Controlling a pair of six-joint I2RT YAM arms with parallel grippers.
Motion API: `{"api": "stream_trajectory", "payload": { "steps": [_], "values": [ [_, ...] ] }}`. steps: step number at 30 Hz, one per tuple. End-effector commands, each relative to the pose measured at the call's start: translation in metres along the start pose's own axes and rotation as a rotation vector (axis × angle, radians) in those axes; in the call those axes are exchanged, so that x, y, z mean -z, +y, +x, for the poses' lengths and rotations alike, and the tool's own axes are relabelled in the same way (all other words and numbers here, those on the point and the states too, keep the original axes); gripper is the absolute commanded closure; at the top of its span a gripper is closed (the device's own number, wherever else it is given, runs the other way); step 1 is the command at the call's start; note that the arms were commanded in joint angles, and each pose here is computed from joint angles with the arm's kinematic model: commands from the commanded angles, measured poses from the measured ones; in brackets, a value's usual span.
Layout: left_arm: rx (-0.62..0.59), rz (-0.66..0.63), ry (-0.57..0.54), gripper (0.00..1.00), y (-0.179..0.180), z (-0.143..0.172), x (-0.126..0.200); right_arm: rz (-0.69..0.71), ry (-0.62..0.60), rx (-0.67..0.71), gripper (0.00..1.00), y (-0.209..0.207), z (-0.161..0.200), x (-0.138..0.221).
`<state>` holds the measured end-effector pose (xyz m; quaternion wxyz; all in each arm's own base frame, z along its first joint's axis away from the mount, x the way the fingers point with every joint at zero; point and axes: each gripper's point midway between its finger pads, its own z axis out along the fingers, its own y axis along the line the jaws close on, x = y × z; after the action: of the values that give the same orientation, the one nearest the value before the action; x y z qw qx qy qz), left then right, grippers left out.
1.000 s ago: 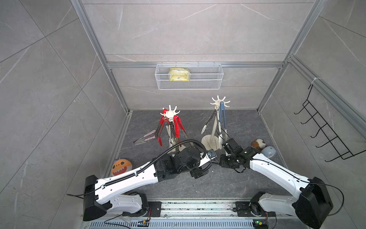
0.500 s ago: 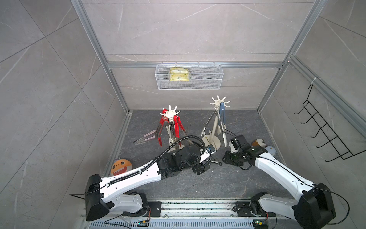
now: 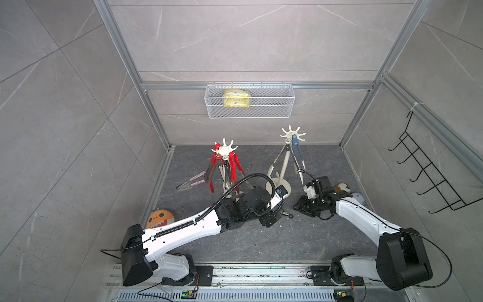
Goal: Hang food tongs on kitchen utensil racks
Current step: Move the food tongs to the center of the board.
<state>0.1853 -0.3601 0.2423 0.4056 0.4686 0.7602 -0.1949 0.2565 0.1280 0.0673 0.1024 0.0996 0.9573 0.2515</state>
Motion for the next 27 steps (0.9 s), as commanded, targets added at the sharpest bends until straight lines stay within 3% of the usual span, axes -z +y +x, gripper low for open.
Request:
{"api": "stream_trajectory", "payload": {
  "steps": [1,10,17,21,27],
  "values": [
    [0.069,-0.017,-0.072,0.21,0.005,-0.016,0.009,-0.064,-0.007,-0.040,0.59,0.004,0.003,-0.008],
    [0.086,-0.057,-0.080,0.20,0.013,-0.011,0.018,-0.108,-0.018,-0.094,0.59,0.005,0.002,-0.016],
    [0.087,-0.069,-0.112,0.20,0.017,-0.016,0.032,-0.259,-0.099,-0.303,0.61,0.011,-0.021,-0.027],
    [0.082,-0.081,-0.121,0.20,0.020,-0.017,0.040,-0.284,-0.116,-0.350,0.62,0.013,-0.031,-0.031],
    [0.071,-0.091,-0.159,0.19,0.023,-0.020,0.052,-0.272,-0.089,-0.408,0.68,0.003,-0.012,-0.033]
  ]
}}
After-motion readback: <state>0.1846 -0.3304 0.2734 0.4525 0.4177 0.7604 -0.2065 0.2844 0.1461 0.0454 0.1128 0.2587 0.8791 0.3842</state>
